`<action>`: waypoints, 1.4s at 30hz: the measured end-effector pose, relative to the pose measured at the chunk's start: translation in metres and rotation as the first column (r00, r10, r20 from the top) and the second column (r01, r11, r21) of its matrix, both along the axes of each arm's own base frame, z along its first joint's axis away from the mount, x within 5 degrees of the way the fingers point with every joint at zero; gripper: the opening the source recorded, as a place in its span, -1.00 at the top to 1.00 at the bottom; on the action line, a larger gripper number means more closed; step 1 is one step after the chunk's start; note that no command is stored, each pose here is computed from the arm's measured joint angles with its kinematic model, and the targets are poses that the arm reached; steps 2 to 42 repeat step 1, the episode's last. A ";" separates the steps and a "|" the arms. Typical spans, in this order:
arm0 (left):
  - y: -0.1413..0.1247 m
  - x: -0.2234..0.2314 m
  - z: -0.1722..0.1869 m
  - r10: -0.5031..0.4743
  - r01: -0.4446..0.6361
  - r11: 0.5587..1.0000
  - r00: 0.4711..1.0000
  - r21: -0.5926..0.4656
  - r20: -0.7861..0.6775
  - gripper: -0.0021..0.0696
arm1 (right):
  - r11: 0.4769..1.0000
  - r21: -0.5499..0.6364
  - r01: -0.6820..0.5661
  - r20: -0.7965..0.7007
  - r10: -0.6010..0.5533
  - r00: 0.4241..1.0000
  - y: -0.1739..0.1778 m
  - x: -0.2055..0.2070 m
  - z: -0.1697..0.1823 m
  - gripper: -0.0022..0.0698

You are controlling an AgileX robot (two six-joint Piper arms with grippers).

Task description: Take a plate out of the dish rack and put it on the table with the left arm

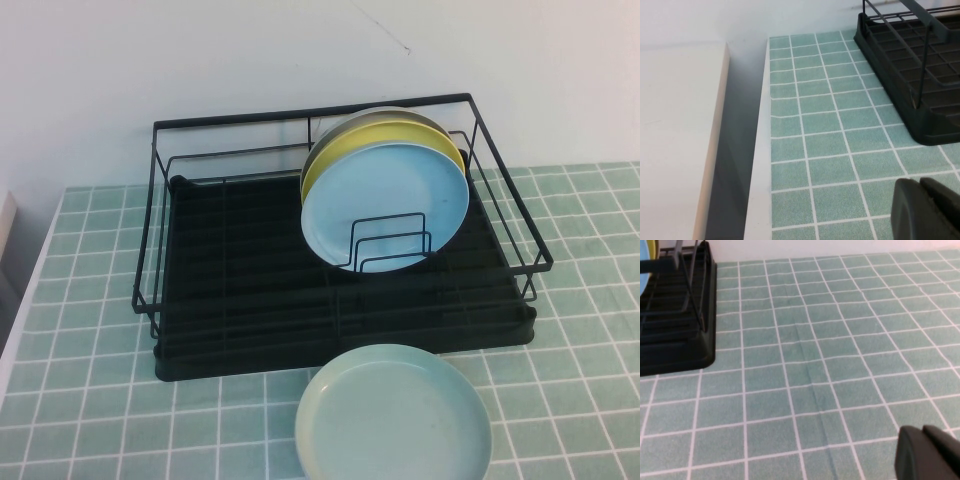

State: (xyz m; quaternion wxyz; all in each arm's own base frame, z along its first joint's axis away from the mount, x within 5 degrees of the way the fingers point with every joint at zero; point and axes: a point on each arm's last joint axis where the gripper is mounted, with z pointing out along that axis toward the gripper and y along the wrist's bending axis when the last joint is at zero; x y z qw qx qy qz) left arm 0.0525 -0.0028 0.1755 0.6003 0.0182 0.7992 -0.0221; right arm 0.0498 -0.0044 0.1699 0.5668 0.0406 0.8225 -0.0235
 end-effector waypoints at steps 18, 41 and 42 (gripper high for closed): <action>0.000 0.000 0.000 0.000 0.000 1.000 1.000 0.000 0.000 0.95 | 1.000 0.000 0.000 0.000 0.000 1.000 0.000 0.000 0.000 0.95; 0.000 0.000 0.000 0.000 0.000 1.000 1.000 0.000 0.000 0.95 | 1.000 0.000 0.000 0.000 0.000 1.000 0.000 0.000 0.000 0.95; 0.000 0.000 0.000 0.000 0.000 1.000 1.000 0.000 0.000 0.95 | 1.000 0.000 0.000 0.000 0.000 1.000 0.000 0.000 0.000 0.95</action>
